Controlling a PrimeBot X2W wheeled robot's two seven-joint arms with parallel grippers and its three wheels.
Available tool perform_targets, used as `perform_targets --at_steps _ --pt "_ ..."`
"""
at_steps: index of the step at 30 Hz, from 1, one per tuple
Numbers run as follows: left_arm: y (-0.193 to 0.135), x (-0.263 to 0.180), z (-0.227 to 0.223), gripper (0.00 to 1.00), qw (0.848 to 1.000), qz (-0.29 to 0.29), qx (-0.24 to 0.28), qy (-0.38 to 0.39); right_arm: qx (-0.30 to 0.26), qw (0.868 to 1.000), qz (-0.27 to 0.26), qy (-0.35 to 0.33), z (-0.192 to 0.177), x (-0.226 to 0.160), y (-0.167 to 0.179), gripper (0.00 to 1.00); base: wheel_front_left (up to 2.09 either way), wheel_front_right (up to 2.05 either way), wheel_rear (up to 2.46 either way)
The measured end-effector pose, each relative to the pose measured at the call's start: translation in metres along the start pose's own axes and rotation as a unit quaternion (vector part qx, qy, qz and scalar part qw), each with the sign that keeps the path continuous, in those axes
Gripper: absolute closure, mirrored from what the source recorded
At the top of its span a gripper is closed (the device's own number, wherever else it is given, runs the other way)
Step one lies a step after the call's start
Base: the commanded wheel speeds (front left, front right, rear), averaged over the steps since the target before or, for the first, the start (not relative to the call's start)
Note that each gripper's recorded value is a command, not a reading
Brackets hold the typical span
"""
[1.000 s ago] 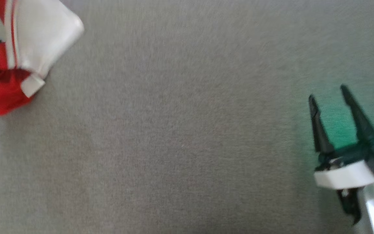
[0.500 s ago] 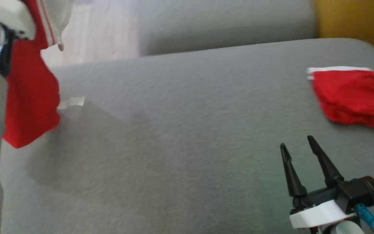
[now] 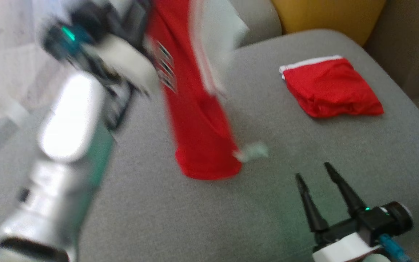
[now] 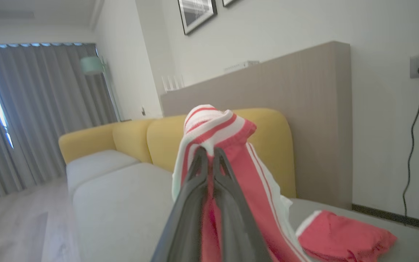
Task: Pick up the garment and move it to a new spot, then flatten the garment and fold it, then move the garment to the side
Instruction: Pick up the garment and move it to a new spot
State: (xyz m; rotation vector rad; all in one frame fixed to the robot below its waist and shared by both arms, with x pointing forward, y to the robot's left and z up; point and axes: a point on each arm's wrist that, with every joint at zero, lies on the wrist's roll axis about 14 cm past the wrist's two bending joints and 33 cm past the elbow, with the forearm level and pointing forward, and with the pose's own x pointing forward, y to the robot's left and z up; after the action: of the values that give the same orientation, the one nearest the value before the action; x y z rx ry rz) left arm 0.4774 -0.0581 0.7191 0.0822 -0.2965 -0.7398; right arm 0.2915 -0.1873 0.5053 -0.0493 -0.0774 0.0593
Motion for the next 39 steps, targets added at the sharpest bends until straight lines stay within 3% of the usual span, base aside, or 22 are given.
perform_targets --at_steps 5,6,10,12,14,15,16,23,27,35,39 --pt "-0.05 -0.03 -0.127 1.0 0.992 -0.036 -0.051 0.108 0.01 0.999 0.023 0.032 -0.018 0.01 0.015 0.0 0.0 0.0 0.0" --pt "-0.069 -0.058 -0.186 1.0 0.982 -0.039 -0.074 0.171 0.021 0.999 0.023 0.039 -0.022 0.019 0.014 0.0 0.0 0.0 0.0" --pt "-0.099 -0.111 -0.265 1.0 0.963 -0.046 -0.09 0.25 0.036 0.998 0.028 0.046 -0.026 0.038 0.015 0.0 0.0 0.0 0.0" --pt "-0.105 -0.121 -0.282 0.65 0.958 -0.045 -0.103 0.264 0.036 0.998 0.029 0.048 -0.028 0.045 0.014 0.0 0.0 0.0 0.0" --pt "-0.105 -0.123 -0.288 0.51 0.957 -0.034 -0.109 0.266 0.035 0.998 0.029 0.05 -0.03 0.049 0.012 0.0 0.0 0.0 0.0" --pt "-0.104 -0.124 -0.289 0.04 0.957 -0.028 -0.11 0.267 0.035 0.998 0.03 0.049 -0.029 0.051 0.013 0.0 0.0 0.0 0.0" --pt "-0.102 -0.125 -0.289 0.0 0.957 -0.021 -0.11 0.267 0.035 0.998 0.032 0.049 -0.029 0.053 0.014 0.0 0.0 0.0 0.0" --pt "-0.07 -0.119 -0.243 0.0 0.973 0.055 -0.098 0.204 0.04 0.997 0.051 0.029 -0.018 0.049 0.025 0.0 0.0 0.0 0.0" --pt "-0.051 -0.146 -0.22 0.0 0.975 0.11 -0.077 0.179 0.046 0.997 0.05 0.024 -0.016 0.036 0.028 0.0 0.0 0.0 0.0" --pt "-0.006 -0.243 -0.176 0.0 0.955 0.261 -0.052 0.13 0.046 0.998 0.051 0.01 -0.009 0.026 0.03 0.0 0.0 0.0 0.0" --pt "-0.008 -0.286 -0.157 0.0 0.942 0.312 -0.051 0.112 0.05 0.997 0.05 0.016 -0.013 0.013 0.034 0.0 0.0 0.0 0.0"
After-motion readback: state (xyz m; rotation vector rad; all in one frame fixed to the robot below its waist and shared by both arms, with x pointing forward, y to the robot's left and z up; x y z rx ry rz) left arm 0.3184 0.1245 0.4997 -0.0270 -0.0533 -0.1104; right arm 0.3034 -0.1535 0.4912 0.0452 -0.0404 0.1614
